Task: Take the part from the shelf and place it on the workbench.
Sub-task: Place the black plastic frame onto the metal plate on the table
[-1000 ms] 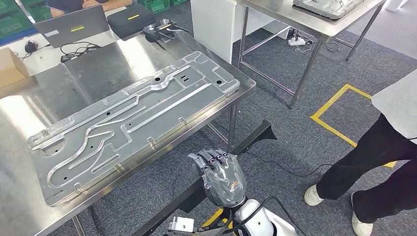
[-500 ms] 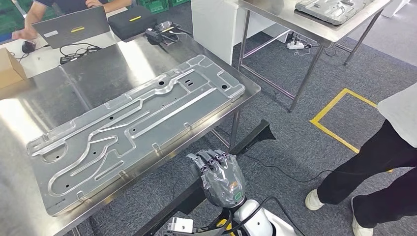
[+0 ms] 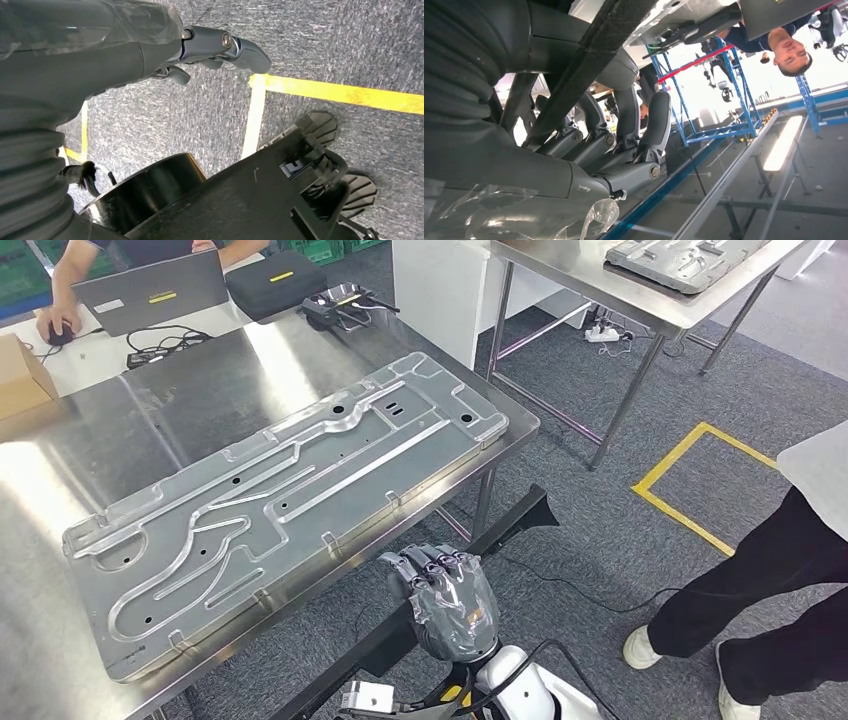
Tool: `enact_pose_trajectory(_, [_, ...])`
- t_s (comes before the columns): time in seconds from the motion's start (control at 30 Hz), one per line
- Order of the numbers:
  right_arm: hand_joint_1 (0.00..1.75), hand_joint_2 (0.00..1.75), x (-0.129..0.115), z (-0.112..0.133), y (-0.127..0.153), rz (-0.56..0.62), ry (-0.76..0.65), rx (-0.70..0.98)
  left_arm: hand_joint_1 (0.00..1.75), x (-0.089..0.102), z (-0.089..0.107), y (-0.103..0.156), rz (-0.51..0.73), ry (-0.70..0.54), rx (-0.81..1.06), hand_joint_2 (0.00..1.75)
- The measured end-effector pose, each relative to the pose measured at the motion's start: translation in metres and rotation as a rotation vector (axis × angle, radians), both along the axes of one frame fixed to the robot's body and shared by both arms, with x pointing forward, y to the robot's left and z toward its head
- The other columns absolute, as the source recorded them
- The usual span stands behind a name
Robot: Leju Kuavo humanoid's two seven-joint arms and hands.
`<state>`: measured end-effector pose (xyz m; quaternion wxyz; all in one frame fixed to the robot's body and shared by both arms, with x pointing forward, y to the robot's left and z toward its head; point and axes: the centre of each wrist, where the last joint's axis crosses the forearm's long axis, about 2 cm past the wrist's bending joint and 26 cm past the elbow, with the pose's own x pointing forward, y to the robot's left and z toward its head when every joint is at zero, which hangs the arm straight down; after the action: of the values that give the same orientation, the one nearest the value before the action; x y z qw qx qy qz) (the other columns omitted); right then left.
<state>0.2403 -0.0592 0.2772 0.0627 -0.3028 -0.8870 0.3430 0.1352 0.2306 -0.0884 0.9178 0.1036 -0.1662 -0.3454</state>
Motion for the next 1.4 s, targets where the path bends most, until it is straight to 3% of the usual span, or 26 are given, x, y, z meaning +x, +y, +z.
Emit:
enact_pose_trajectory(0.8, [1.75, 1.75, -0.0001, -0.0020, -0.0025, 0.002, 0.012, 0.000, 0.00, -0.0017, -0.0005, 0.0001, -0.002, -0.001, -0.001, 1.75])
enact_pose_trajectory(1.4, [1.75, 1.75, -0.0005, -0.0010, -0.0025, -0.054, -0.067, -0.022, 0.00, 0.0012, 0.0005, -0.0006, -0.001, -0.008, 0.003, 1.75])
